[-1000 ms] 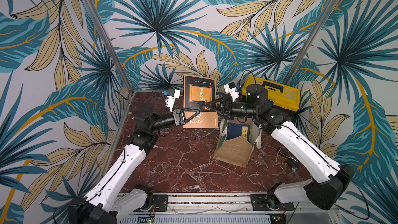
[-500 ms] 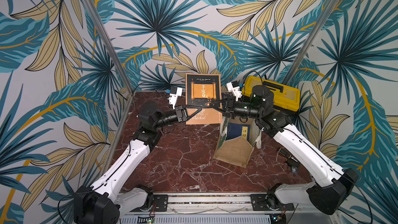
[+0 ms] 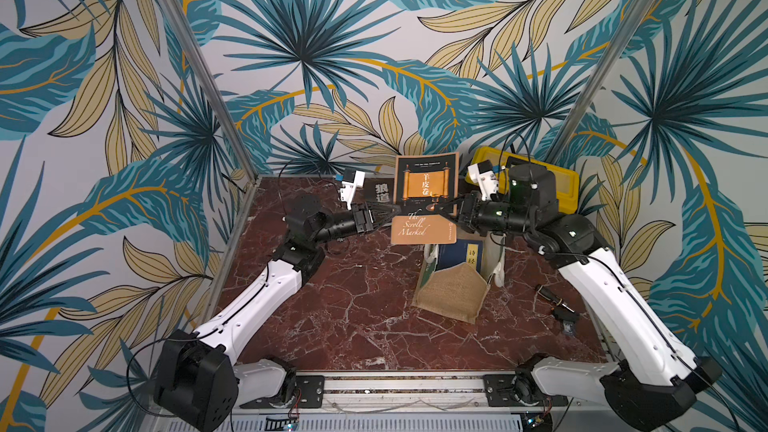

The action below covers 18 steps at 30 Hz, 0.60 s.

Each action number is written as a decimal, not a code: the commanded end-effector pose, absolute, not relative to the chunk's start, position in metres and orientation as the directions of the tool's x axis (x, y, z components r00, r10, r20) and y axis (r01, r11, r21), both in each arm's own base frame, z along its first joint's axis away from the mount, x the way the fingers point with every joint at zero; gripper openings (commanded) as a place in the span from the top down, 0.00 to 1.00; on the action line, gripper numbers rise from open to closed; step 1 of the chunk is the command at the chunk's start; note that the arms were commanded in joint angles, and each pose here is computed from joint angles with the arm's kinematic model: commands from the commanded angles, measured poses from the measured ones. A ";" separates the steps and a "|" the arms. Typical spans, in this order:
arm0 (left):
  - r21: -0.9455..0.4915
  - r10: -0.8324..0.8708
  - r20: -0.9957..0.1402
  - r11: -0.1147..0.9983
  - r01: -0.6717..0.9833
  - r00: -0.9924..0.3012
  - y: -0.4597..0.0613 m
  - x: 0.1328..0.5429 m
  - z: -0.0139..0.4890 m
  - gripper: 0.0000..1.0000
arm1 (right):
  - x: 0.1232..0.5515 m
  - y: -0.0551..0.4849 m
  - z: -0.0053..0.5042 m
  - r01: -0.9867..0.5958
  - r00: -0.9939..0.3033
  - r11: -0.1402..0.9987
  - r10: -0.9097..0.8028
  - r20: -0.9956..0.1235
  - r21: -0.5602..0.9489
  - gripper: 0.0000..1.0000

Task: Put the books into the canvas bag
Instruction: Pick up the book from the center of the board, then place the book in the canvas bag, then move the canvas bag to the center of the board.

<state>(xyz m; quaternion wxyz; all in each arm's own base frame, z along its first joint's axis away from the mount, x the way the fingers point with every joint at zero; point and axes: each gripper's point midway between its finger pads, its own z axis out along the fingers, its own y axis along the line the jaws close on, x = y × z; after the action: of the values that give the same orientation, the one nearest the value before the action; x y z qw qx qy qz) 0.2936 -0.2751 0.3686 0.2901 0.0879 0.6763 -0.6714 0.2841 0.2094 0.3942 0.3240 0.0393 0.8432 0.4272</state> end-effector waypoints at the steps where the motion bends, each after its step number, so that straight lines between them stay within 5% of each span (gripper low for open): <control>1: -0.838 -0.264 -0.544 0.129 0.530 -0.796 -0.293 0.302 0.363 0.38 | 0.262 0.149 0.372 -0.105 -0.740 0.842 0.289 -0.607 0.530 1.00; 8: -0.763 -0.095 -0.564 0.441 0.473 -0.821 -0.350 0.312 0.303 0.35 | 0.248 0.096 0.371 0.023 -0.666 0.925 0.296 -0.685 0.379 1.00; 18: -0.623 0.055 -0.526 0.654 0.428 -0.849 -0.385 0.313 0.244 0.32 | 0.259 0.083 0.351 0.079 -0.684 0.961 0.244 -0.687 0.263 1.00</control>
<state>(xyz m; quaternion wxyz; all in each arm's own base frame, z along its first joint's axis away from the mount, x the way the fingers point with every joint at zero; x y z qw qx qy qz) 0.3058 -0.3972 0.2637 0.2349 0.1395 0.8448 -0.4601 0.2525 0.0905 0.3487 0.3683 0.0927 0.9158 0.1308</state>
